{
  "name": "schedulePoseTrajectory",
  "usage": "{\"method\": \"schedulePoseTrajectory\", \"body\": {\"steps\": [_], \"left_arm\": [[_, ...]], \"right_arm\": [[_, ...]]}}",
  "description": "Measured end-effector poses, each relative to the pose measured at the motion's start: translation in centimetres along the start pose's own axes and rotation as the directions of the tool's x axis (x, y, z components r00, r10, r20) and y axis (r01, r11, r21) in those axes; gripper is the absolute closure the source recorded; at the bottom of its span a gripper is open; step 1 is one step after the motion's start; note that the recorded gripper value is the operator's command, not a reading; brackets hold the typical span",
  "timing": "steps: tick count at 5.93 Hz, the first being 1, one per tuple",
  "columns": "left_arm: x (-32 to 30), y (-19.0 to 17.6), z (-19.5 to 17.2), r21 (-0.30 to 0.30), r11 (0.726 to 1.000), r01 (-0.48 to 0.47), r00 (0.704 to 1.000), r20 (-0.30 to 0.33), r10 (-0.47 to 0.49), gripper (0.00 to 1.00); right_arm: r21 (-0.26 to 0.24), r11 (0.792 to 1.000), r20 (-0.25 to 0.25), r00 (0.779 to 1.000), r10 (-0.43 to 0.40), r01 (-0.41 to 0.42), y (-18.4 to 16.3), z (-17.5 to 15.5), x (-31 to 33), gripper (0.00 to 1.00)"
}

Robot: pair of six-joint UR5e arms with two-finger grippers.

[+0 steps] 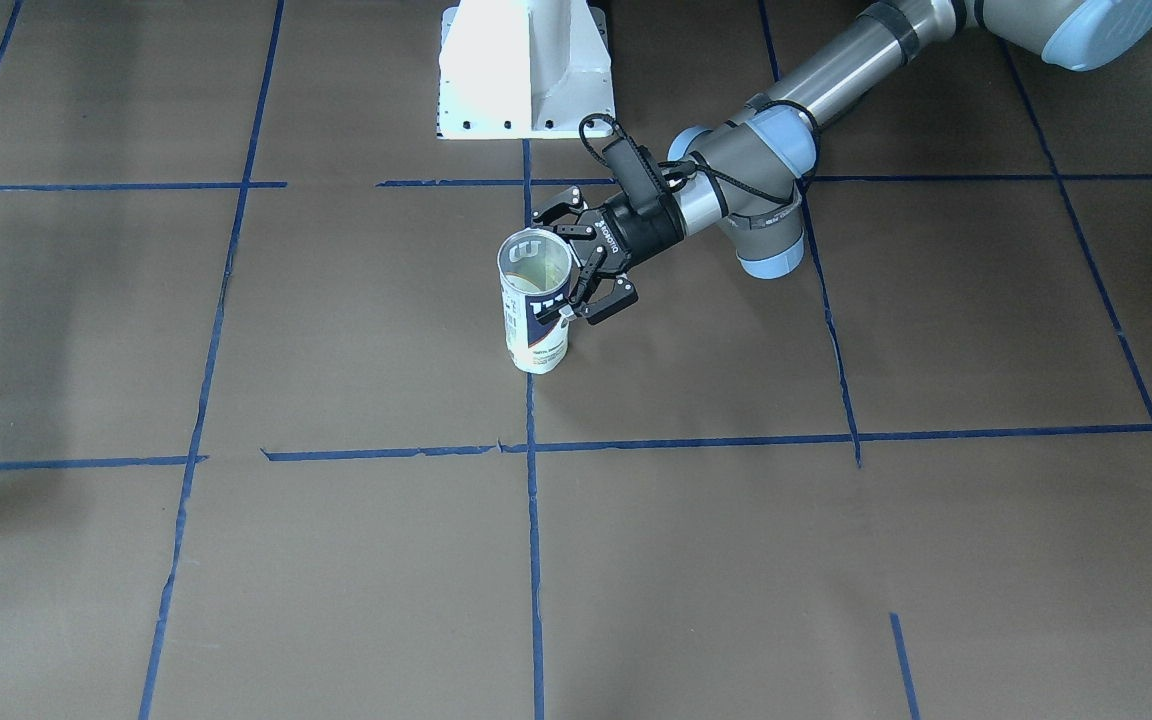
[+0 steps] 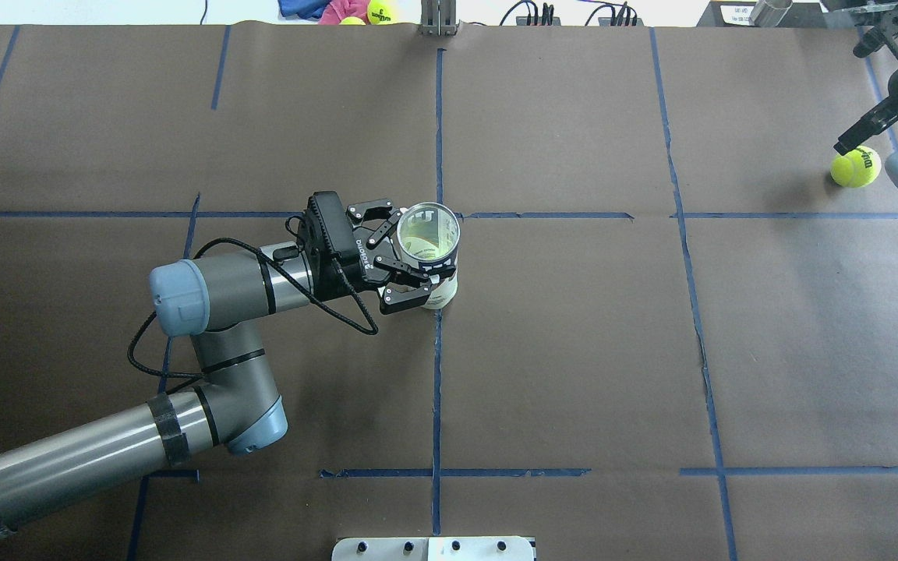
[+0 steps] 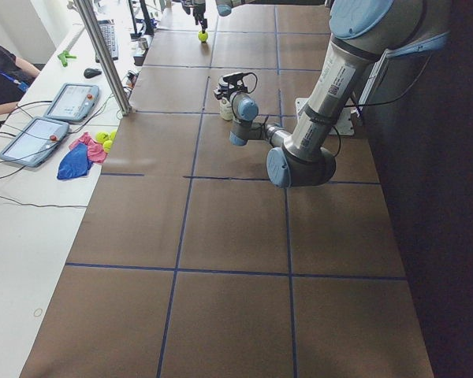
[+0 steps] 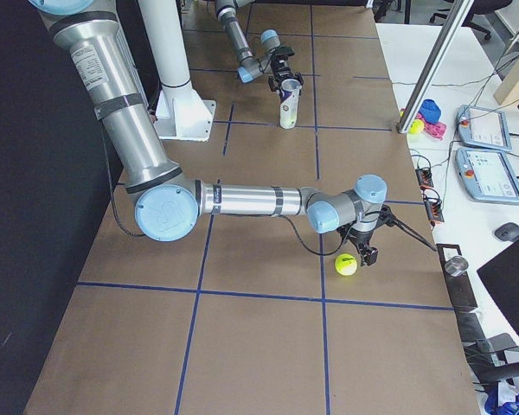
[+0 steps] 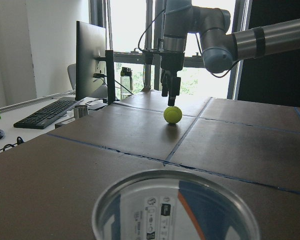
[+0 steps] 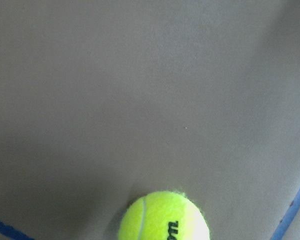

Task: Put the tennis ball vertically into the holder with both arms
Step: 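Grasp the second tennis ball with the right gripper and lift it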

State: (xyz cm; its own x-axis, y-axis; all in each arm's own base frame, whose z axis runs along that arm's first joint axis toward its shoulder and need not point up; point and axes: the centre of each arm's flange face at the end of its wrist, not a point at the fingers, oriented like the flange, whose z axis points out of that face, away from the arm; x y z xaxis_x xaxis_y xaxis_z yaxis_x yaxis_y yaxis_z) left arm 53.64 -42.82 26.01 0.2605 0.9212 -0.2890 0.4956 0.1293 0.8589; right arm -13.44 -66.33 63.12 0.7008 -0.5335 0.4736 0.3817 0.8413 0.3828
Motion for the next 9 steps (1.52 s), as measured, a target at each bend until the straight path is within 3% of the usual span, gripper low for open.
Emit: {"method": "schedulePoseTrajectory", "body": {"steps": [2, 3, 4, 5, 7, 8, 9], "left_arm": [[0.0, 0.0, 0.0, 0.0, 1.0, 0.0, 1.0, 0.0, 0.0, 0.14], [0.0, 0.0, 0.0, 0.0, 1.0, 0.0, 1.0, 0.0, 0.0, 0.14], [0.0, 0.0, 0.0, 0.0, 1.0, 0.0, 1.0, -0.001, 0.0, 0.14], [0.0, 0.0, 0.0, 0.0, 1.0, 0.0, 1.0, 0.0, 0.0, 0.14], [0.0, 0.0, 0.0, -0.001, 1.0, 0.0, 1.0, 0.0, 0.0, 0.14], [0.0, 0.0, 0.0, 0.0, 1.0, 0.0, 1.0, 0.0, 0.0, 0.14], [0.0, 0.0, 0.0, -0.001, 1.0, 0.0, 1.0, 0.0, 0.0, 0.14]], "right_arm": [[-0.04, 0.999, -0.022, 1.0, -0.004, 0.003, 0.6, 2.4, -0.3, 0.0], [-0.056, 0.998, -0.036, 0.999, -0.01, 0.008, 0.7, 3.3, -0.6, 0.16], [-0.066, 0.998, -0.054, 0.998, -0.016, 0.013, 0.6, 3.9, -0.9, 0.75], [-0.069, 0.998, -0.064, 0.998, -0.019, 0.014, 0.5, 4.1, -1.1, 0.91], [-0.027, 1.0, -0.072, 0.997, -0.013, 0.011, -2.0, 2.1, -1.8, 0.93], [0.027, 1.0, -0.048, 0.999, 0.011, -0.01, -4.0, -0.5, -3.0, 0.95], [0.087, 0.994, 0.009, 0.998, 0.063, -0.063, -5.8, -3.8, -5.3, 0.95]]}}
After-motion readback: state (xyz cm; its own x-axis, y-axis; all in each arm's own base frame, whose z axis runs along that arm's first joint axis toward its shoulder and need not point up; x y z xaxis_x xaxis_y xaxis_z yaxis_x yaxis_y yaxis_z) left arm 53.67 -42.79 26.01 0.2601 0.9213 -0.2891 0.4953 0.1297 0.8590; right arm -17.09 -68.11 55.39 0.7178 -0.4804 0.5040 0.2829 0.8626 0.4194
